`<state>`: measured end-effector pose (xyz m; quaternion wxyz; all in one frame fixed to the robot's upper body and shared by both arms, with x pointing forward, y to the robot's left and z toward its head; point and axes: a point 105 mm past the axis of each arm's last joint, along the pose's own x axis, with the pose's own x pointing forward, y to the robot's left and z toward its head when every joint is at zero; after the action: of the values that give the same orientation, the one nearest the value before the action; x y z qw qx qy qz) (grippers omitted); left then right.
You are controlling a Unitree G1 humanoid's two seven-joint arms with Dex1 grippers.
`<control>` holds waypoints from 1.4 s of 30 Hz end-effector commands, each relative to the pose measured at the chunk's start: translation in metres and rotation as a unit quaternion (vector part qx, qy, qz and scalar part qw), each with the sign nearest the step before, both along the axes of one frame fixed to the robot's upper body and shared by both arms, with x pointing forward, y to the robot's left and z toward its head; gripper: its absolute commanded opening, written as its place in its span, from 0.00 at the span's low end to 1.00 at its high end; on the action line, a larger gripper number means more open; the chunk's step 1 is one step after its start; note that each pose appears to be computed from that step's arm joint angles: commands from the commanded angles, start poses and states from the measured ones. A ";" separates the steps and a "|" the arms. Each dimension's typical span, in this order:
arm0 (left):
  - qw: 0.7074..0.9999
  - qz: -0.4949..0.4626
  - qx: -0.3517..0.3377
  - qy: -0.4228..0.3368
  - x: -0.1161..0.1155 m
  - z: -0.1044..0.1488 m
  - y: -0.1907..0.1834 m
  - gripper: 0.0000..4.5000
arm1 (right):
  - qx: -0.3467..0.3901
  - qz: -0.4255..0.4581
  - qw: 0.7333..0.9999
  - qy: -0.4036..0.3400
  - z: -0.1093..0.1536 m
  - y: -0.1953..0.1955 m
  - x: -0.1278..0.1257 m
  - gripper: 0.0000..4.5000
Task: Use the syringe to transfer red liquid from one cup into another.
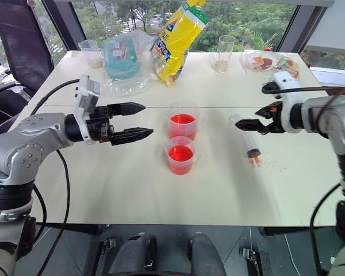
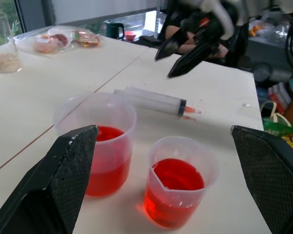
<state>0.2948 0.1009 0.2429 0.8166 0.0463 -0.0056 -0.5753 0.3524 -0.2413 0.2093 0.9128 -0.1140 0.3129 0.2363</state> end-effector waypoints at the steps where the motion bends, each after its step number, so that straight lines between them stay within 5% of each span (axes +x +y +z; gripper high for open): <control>1: 1.000 -0.001 -0.007 -0.027 -0.001 0.008 -0.002 1.00 | -0.023 -0.034 0.999 0.020 -0.009 -0.012 0.018 0.99; 7: 0.999 0.010 -0.019 -0.037 -0.001 0.006 -0.005 1.00 | -0.064 -0.079 0.994 0.046 -0.033 -0.026 0.047 0.99; 16: 0.999 0.022 -0.023 -0.040 -0.004 0.003 -0.002 1.00 | -0.095 -0.056 0.991 0.078 -0.054 -0.022 0.058 0.99; 19: 0.999 0.023 -0.023 -0.039 -0.004 0.001 -0.001 1.00 | -0.102 -0.044 0.990 0.090 -0.061 -0.017 0.058 0.80; 23: 0.999 0.022 -0.022 -0.039 -0.003 0.001 -0.002 1.00 | -0.106 -0.033 0.988 0.104 -0.068 -0.013 0.055 0.37; 27: 0.999 0.021 -0.016 -0.044 -0.002 0.003 0.001 1.00 | -0.094 -0.033 0.989 0.106 -0.066 -0.008 0.053 0.30; 34: 0.998 0.029 -0.015 -0.057 0.008 0.018 0.012 1.00 | -0.083 -0.051 0.994 -0.049 0.003 -0.001 0.061 0.30; 35: 0.998 0.028 -0.017 -0.057 0.011 0.021 0.010 1.00 | -0.058 -0.008 0.987 -0.151 0.034 0.019 0.064 0.30; 38: 0.998 0.025 -0.019 -0.058 0.017 0.026 0.010 1.00 | 0.034 0.062 0.938 -0.339 0.102 0.067 0.048 0.30; 42: 0.998 0.024 -0.014 -0.059 0.021 0.028 0.013 1.00 | 0.181 0.111 0.874 -0.436 0.134 0.113 0.023 0.30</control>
<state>0.3175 0.1115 0.2603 0.8303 0.0552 -0.0410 -0.5530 0.3891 -0.1283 0.3213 0.9376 -0.1003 -0.1101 0.3143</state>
